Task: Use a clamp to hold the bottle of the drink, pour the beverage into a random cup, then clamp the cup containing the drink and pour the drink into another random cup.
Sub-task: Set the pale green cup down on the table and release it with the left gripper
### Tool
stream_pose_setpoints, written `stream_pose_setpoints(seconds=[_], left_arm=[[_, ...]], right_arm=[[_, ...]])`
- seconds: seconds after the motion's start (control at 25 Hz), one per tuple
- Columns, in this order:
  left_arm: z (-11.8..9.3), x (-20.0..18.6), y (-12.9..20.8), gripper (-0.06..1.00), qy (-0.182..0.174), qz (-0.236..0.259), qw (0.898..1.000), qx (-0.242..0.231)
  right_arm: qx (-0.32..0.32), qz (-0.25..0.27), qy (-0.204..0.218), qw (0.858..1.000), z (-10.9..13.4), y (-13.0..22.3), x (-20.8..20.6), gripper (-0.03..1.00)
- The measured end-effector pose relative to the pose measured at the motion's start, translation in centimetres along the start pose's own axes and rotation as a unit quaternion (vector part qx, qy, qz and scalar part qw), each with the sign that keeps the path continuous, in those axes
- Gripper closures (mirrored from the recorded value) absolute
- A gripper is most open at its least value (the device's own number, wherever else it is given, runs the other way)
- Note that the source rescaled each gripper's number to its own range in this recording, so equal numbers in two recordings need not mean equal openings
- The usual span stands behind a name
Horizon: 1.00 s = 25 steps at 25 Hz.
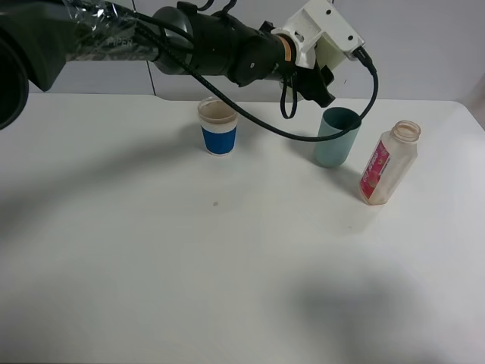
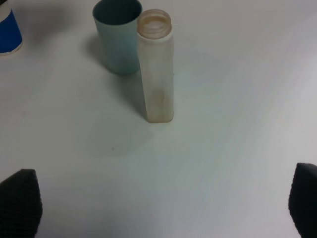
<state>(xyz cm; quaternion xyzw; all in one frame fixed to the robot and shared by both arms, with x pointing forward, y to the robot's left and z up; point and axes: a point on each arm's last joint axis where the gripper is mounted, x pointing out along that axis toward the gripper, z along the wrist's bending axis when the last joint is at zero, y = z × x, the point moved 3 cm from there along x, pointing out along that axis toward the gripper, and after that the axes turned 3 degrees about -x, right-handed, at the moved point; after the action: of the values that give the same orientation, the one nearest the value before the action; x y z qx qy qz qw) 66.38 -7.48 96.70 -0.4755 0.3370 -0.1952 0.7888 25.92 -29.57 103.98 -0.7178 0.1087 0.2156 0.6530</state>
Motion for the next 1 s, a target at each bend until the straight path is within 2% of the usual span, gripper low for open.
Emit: stream_pose_setpoints(seconds=[0.16, 0.4, 0.56, 1.0], left_arm=[[-0.1, -0.8, 1.0, 0.92, -0.002, -0.011, 0.999, -0.030], [0.3, -3.3, 2.0, 0.92, -0.023, -0.059, 0.995, -0.081], [0.4, -4.7, 2.9, 0.92, -0.035, -0.071, 0.991, -0.105], [-0.6, -8.7, 6.6, 0.92, -0.063, -0.063, 0.984, -0.154]], right_arm=[[0.000, 0.000, 0.000, 1.000, 0.0, 0.0, 0.0, -0.03], [0.000, 0.000, 0.000, 1.000, 0.0, 0.0, 0.0, -0.03], [0.000, 0.000, 0.000, 1.000, 0.0, 0.0, 0.0, -0.03], [0.000, 0.000, 0.000, 1.000, 0.0, 0.0, 0.0, -0.03]])
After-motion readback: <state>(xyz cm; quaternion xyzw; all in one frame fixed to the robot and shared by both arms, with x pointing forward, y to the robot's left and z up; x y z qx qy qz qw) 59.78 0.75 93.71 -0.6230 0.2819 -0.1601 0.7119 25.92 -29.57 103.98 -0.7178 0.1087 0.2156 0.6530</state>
